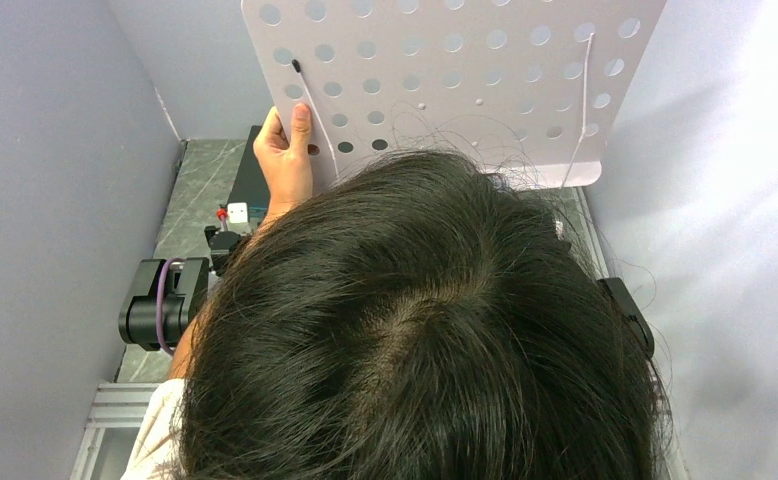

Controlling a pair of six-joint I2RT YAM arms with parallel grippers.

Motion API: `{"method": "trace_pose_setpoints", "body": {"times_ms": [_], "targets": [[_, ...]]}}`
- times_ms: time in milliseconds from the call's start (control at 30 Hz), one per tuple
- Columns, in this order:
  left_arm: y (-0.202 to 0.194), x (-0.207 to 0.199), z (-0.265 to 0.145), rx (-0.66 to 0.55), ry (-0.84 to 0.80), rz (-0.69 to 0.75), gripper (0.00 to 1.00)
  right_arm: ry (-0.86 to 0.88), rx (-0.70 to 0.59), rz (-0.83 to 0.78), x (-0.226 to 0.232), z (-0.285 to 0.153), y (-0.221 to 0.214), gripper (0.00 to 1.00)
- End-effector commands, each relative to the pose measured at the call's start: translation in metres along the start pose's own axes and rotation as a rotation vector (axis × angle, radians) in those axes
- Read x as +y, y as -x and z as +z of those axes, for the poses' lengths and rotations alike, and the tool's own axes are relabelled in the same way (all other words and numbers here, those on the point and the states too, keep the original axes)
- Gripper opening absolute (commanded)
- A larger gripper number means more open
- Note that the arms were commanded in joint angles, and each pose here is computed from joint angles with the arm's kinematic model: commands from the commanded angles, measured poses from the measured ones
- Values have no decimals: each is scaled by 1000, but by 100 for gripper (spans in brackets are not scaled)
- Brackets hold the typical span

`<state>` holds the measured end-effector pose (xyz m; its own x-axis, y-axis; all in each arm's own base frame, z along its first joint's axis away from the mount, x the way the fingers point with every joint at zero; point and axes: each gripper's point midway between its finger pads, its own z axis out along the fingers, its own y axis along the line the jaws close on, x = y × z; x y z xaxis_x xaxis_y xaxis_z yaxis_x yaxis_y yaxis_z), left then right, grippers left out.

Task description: Set up the instrument practice props

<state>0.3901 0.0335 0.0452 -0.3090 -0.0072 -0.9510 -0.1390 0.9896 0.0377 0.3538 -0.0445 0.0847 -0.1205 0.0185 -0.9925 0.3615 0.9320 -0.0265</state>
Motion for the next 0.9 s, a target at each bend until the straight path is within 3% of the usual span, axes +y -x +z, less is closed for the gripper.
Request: {"method": "trace_pose_setpoints", "body": {"times_ms": [0,867], "targets": [[12,0,5,-29,-3,-15,94,15,-56,33,6,6,18,100],[12,0,5,-28,-4,-15,94,15,-54,32,6,5,18,100]]}}
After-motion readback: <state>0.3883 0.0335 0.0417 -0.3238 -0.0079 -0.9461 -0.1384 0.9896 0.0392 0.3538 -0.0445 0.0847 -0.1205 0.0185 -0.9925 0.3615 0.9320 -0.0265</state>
